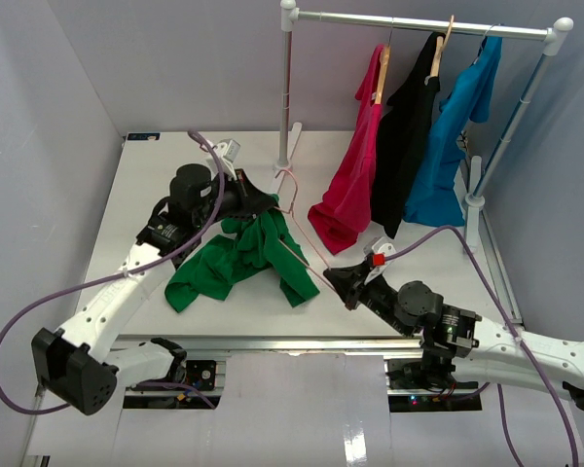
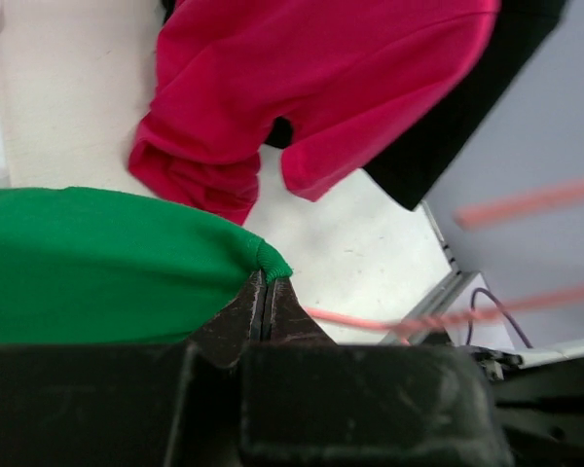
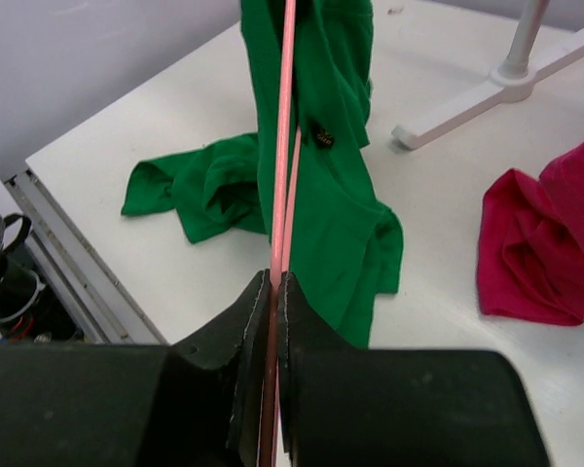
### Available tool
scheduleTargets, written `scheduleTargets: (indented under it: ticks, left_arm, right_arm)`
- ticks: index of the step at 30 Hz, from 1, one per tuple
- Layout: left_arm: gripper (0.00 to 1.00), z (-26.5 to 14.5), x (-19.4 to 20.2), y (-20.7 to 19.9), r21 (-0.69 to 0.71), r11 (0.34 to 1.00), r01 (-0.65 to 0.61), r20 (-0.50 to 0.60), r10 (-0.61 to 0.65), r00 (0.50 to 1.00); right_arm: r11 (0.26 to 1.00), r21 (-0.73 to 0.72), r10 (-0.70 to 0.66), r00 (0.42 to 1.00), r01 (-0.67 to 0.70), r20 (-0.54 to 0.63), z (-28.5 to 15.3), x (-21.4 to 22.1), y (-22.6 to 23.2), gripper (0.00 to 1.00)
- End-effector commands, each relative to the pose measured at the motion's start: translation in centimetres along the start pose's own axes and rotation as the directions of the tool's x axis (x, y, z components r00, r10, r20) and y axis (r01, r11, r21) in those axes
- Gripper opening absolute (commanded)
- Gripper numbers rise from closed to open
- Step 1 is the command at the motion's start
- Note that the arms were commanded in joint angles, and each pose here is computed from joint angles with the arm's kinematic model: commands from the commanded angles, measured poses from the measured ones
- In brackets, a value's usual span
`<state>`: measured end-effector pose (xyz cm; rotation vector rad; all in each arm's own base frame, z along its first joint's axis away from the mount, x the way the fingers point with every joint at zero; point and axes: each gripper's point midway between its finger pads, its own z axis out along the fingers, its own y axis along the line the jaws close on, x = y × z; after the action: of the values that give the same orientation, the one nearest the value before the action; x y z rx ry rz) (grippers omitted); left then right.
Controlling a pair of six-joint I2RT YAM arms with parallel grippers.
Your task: Place the t-shirt on the hanger
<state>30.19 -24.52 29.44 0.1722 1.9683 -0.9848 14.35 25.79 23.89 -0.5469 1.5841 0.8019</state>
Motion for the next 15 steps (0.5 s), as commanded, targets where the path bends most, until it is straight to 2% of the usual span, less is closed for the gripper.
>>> scheduleTargets:
  ticks: [1, 5, 9, 15]
  left_arm:
    - [0.00, -3.7, -2.5, -4.1, 0.138, 0.990, -0.035, 0.100, 0.021, 0.995]
    - [0.00, -5.3, -3.1, -5.6, 0.179, 0.983, -0.037, 0.127, 0.015, 0.992]
    - [0.00, -6.5, -3.1, -7.3, 0.252, 0.967, -0.019, 0.121, -0.012, 0.993]
    - [0.00, -6.9, -0.6, -8.1, 0.357, 0.934, -0.003, 0.062, -0.021, 0.998]
  right_arm:
    - [0.997, 0.034, 0.059, 0.961, -0.071, 0.269, 0.7, -7.2, 0.1, 0.08]
    - [0.995, 0.089, 0.007, 0.965, -0.032, 0.262, 2.1, -8.0, 0.0, 0.08]
    - [0.995, 0.096, -0.005, 0.952, -0.026, 0.308, 2.6, -9.2, 0.2, 0.08]
    - [0.997, 0.077, -0.009, 0.924, -0.023, 0.383, 3.3, -10.5, 0.9, 0.08]
